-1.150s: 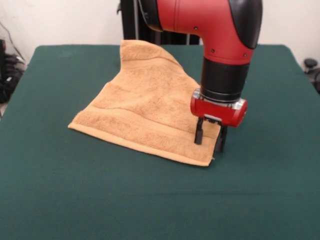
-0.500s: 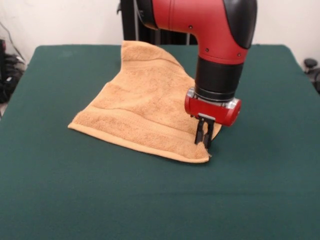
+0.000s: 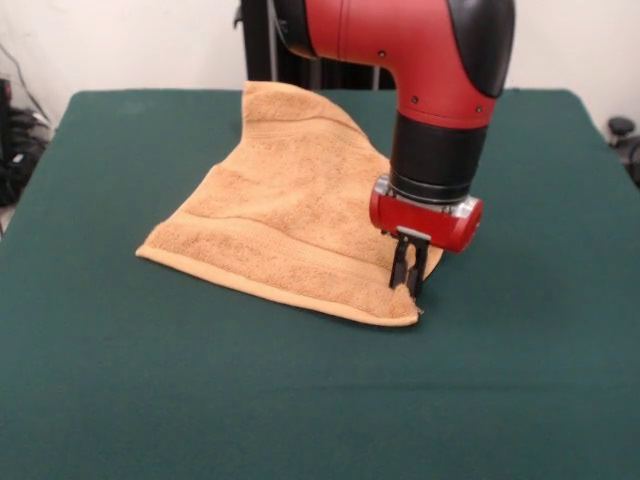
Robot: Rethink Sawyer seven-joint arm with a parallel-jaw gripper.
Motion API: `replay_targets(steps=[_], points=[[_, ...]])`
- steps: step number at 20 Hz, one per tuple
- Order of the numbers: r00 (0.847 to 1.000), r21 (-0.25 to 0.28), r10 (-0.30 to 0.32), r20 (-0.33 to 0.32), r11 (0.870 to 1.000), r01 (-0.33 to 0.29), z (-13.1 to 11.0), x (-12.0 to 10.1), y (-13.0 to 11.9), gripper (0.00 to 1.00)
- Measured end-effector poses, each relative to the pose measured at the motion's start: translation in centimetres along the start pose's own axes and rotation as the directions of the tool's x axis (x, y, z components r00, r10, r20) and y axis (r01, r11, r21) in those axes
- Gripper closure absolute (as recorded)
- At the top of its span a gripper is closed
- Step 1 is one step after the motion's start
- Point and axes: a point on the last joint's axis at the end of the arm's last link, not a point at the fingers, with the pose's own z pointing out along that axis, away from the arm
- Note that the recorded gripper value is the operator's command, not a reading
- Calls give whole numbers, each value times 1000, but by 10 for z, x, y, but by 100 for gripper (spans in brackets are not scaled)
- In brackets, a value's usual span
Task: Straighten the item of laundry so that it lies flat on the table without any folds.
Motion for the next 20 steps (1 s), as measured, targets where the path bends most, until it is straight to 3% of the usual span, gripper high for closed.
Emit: replay_targets(steps=[9,20], points=[[1000,29,-23,-3,999,23,1,-8,2,100],[999,37,9,52,999,-11,8,-67,-22,100]])
